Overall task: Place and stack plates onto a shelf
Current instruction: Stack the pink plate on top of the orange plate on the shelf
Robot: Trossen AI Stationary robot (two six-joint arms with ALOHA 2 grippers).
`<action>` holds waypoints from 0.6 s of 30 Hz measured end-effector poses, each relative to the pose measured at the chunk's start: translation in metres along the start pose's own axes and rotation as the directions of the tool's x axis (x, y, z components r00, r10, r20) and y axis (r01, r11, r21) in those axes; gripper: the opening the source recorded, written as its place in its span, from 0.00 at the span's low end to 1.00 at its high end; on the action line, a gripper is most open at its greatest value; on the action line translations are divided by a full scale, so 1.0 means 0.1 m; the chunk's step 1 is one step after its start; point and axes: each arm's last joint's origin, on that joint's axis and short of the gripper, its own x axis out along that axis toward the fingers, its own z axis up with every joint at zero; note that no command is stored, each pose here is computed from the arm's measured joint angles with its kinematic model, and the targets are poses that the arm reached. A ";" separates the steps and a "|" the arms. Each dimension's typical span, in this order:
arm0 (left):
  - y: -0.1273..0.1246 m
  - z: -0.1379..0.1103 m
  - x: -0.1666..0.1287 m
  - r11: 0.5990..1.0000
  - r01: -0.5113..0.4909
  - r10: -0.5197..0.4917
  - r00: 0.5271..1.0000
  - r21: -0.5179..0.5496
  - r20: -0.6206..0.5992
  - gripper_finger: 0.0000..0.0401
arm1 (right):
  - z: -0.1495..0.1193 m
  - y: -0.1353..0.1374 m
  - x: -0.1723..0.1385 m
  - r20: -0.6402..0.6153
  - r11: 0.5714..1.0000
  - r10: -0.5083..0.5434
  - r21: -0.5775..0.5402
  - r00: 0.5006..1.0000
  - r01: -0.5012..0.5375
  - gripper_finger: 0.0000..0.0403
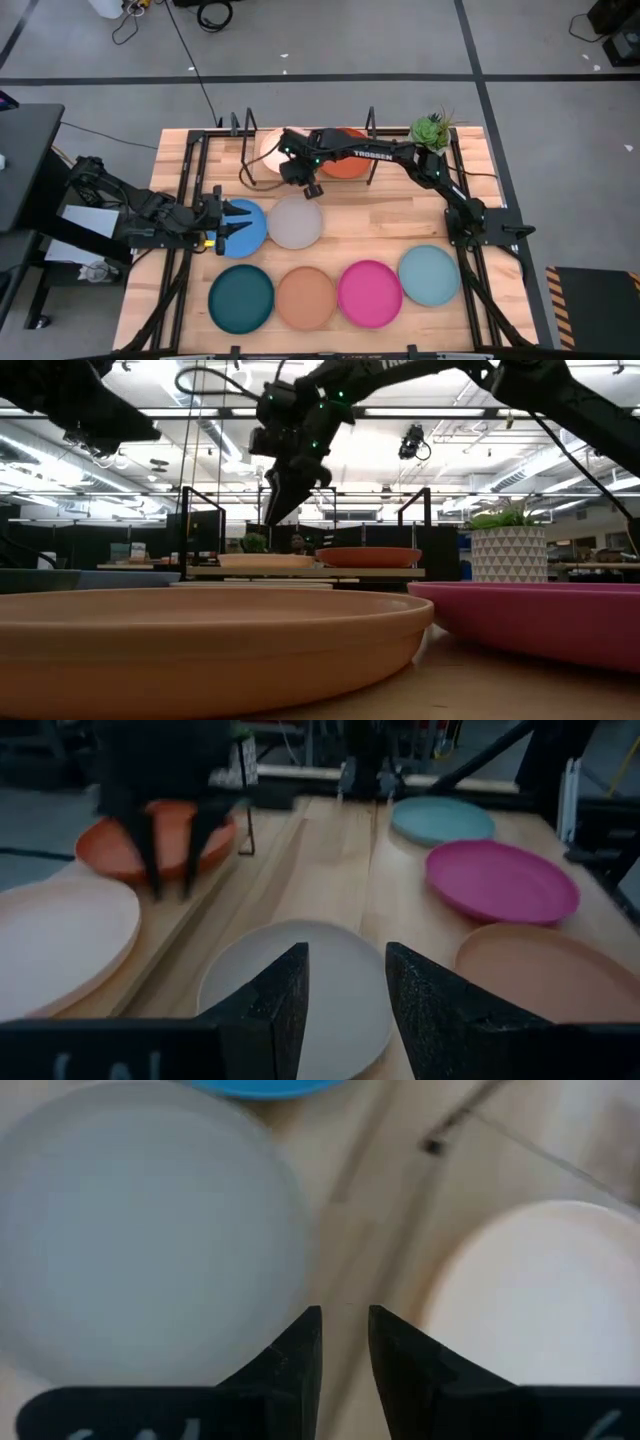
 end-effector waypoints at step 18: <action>0.00 -0.08 -0.01 0.997 0.028 -0.035 0.996 -0.077 -0.087 0.35 | 0.46 1.39 0.20 -0.225 0.995 0.045 0.093 0.973 -0.025 0.18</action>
